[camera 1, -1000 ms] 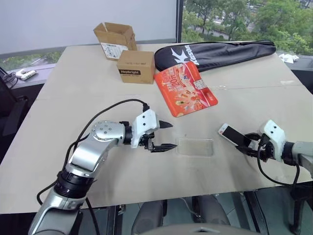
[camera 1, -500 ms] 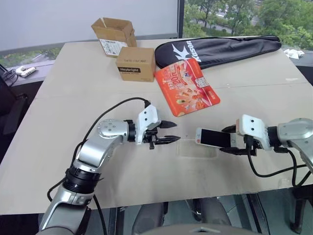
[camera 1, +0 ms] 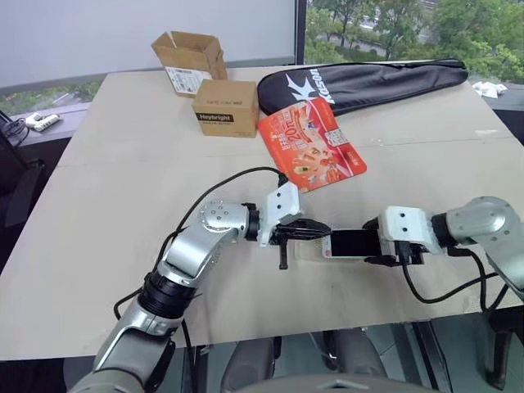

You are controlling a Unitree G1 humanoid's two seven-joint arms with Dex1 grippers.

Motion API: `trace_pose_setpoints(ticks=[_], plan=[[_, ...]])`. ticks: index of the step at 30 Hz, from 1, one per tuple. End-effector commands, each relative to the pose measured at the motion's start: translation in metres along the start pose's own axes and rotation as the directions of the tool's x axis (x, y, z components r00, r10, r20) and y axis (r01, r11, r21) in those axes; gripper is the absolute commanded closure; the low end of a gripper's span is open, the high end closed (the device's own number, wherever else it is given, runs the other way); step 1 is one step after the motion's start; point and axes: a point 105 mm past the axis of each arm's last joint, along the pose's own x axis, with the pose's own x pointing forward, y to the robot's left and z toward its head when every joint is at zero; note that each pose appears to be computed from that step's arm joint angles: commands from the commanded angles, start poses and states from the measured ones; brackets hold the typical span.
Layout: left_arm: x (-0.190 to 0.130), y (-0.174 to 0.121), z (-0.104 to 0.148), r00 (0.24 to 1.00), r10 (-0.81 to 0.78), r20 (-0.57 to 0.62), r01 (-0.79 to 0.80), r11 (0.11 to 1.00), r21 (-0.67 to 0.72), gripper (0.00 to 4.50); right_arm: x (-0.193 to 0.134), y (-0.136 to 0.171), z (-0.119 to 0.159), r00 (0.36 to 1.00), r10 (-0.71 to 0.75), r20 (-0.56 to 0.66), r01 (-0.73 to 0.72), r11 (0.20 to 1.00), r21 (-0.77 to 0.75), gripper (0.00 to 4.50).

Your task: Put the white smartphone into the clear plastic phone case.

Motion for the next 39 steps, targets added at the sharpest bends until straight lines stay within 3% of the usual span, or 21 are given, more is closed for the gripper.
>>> trace_pose_setpoints(ticks=[1,25,27,29,35,38,39], plan=[[0.003,0.0,-0.002,0.999,-0.01,-0.031,0.011,0.999,0.033,4.47,-0.001,-0.004,0.009,1.0,-0.015,0.003,0.015,0.999,-0.045,1.73],[0.024,-0.008,-0.088,0.977,0.028,-0.213,-0.042,0.997,-0.064,4.47,0.005,0.006,0.01,1.0,0.014,-0.024,-0.014,1.0,-0.014,1.73],[0.026,-0.01,-0.089,0.977,0.023,-0.213,-0.038,0.997,-0.065,4.5,0.004,0.006,0.01,1.0,0.012,-0.023,-0.013,1.0,-0.006,0.64],[0.026,-0.011,-0.089,0.977,0.019,-0.211,-0.034,0.997,-0.067,4.5,0.003,0.006,0.011,1.0,0.007,-0.013,-0.007,1.0,0.002,0.11],[0.026,-0.012,-0.09,0.977,0.018,-0.214,-0.033,0.997,-0.066,4.5,-0.017,-0.01,0.013,0.997,-0.081,0.014,0.08,0.994,0.078,0.11],[0.025,-0.012,-0.09,0.976,0.02,-0.218,-0.034,0.997,-0.062,4.5,-0.032,-0.016,-0.001,0.992,-0.114,-0.046,0.119,0.986,0.116,0.11],[0.024,-0.012,-0.09,0.976,0.021,-0.218,-0.035,0.998,-0.059,4.5,-0.038,-0.014,-0.011,0.99,-0.107,-0.091,0.118,0.985,0.127,0.33]])
